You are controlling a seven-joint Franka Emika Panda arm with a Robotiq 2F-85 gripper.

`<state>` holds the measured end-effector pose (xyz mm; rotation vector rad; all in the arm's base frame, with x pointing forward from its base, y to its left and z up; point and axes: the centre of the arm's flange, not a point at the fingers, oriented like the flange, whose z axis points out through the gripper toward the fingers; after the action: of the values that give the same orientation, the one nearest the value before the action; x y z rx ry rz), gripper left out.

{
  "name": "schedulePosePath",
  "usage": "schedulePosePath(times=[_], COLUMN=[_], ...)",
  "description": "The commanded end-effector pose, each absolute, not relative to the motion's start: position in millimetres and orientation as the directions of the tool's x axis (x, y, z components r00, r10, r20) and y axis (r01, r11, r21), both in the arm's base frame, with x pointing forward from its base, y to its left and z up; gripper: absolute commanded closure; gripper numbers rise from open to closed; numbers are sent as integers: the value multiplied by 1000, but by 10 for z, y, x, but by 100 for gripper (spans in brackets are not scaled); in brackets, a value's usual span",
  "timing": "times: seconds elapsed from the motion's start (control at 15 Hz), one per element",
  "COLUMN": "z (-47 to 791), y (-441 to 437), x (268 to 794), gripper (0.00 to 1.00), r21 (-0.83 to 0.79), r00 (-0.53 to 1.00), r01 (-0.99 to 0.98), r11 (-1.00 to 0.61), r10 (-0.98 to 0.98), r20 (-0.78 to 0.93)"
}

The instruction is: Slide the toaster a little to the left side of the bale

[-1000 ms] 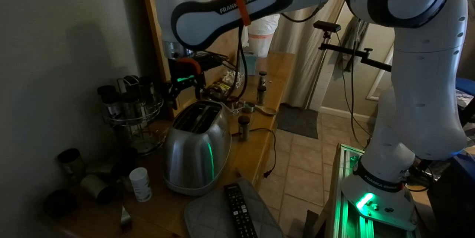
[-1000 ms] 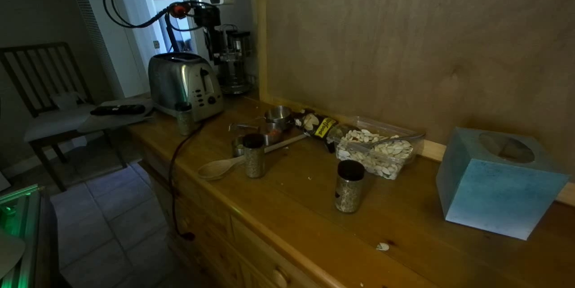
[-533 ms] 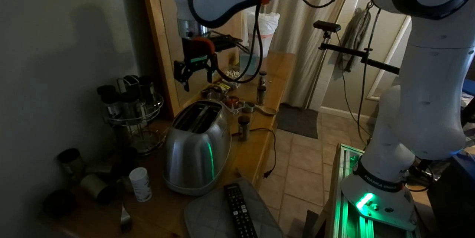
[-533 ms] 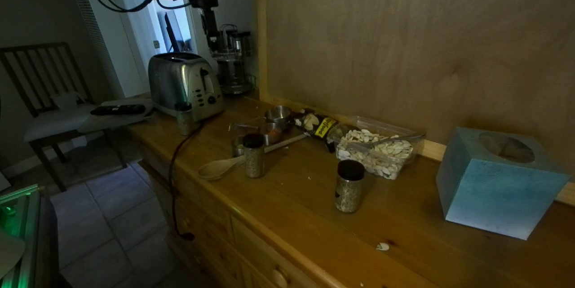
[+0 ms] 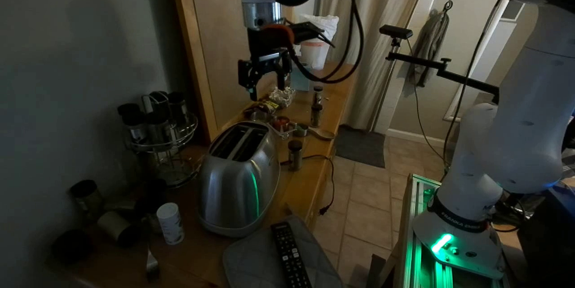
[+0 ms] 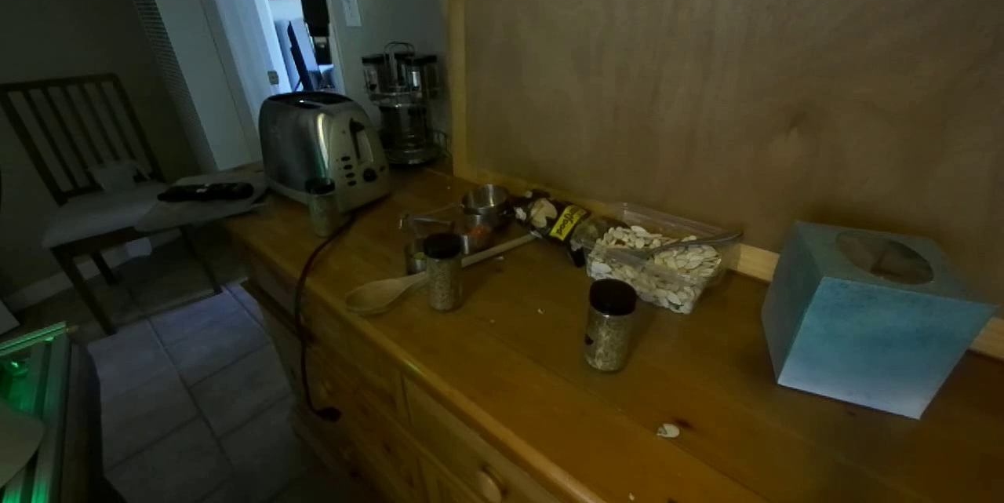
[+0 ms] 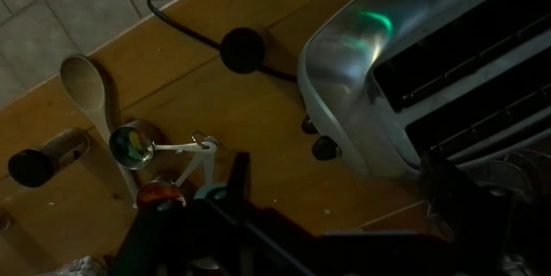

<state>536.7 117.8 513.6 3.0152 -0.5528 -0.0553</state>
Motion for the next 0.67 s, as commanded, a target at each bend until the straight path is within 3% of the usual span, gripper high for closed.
schedulePosePath(times=[0.0, 0.27, 0.47, 0.53, 0.6], z=[5140, 5102, 5106, 5152, 5157], y=[1127, 1118, 1057, 1191, 1175], x=[4753, 4326, 4054, 4430, 4363], gripper=[0, 0, 0, 0, 0], r21=[30, -23, -46, 0, -1], r00=[956, 992, 996, 997, 997], r01=[-287, -119, -12, -73, -66], r11=[-958, -993, -999, -997, -998], r10=[-288, -118, -16, -73, -66], r20=[-55, -37, 83, 13, 25])
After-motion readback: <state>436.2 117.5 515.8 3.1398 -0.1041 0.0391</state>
